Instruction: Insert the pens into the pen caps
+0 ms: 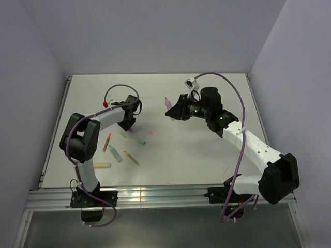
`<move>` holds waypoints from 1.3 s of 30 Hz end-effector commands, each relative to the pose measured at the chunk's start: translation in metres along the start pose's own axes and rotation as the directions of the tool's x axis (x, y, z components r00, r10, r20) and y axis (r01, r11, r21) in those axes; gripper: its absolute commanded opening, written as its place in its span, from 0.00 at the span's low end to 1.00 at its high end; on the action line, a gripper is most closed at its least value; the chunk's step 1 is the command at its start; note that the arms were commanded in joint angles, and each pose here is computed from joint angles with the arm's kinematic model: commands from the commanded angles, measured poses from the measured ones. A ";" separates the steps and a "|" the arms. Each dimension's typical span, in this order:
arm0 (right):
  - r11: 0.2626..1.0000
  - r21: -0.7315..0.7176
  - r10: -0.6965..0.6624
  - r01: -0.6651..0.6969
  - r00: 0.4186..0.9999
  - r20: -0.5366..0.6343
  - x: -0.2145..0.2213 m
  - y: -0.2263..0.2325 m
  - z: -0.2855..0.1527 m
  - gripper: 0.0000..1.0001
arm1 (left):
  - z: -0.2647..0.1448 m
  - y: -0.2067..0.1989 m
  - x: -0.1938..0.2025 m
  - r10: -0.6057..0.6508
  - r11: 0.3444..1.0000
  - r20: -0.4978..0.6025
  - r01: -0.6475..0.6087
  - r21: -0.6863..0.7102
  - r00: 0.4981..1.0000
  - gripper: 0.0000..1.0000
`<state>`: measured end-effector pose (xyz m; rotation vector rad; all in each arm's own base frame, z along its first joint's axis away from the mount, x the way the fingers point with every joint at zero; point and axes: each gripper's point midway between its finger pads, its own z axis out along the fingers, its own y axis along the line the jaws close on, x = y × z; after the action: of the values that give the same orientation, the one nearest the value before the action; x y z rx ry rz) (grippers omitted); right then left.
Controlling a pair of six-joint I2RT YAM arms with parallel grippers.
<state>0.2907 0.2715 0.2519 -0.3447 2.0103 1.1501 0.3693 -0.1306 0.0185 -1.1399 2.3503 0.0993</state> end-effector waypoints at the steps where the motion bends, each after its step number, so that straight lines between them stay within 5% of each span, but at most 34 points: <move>1: 1.000 -0.025 -0.009 0.009 1.000 0.005 -0.005 0.001 0.001 0.00 | 0.024 0.014 0.024 0.037 0.998 -0.072 -0.040 -0.048 0.997 0.28; 6: 0.998 -0.056 0.003 -0.003 1.000 -0.010 -0.001 0.004 0.003 0.00 | 0.014 0.004 0.019 0.070 0.997 -0.091 -0.068 0.022 0.993 0.00; 15: 0.995 -0.093 0.020 -0.023 0.999 -0.037 0.005 0.005 0.010 0.00 | -0.059 -0.043 -0.031 0.162 0.957 0.001 -0.158 0.243 0.987 0.00; 24: 0.990 -0.139 0.028 -0.033 0.999 -0.040 0.007 0.016 0.013 0.00 | -0.167 -0.087 -0.084 0.105 0.853 0.081 -0.132 0.505 0.991 0.00; 39: 0.983 -0.182 -0.021 0.004 0.995 -0.094 0.024 0.045 0.035 0.00 | -0.270 -0.117 -0.087 0.024 0.687 0.113 -0.098 0.720 0.993 0.00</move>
<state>0.2588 0.3207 0.2318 -0.4865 2.0600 1.3351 0.3917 -0.2102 0.2636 -0.6589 2.1217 -0.5836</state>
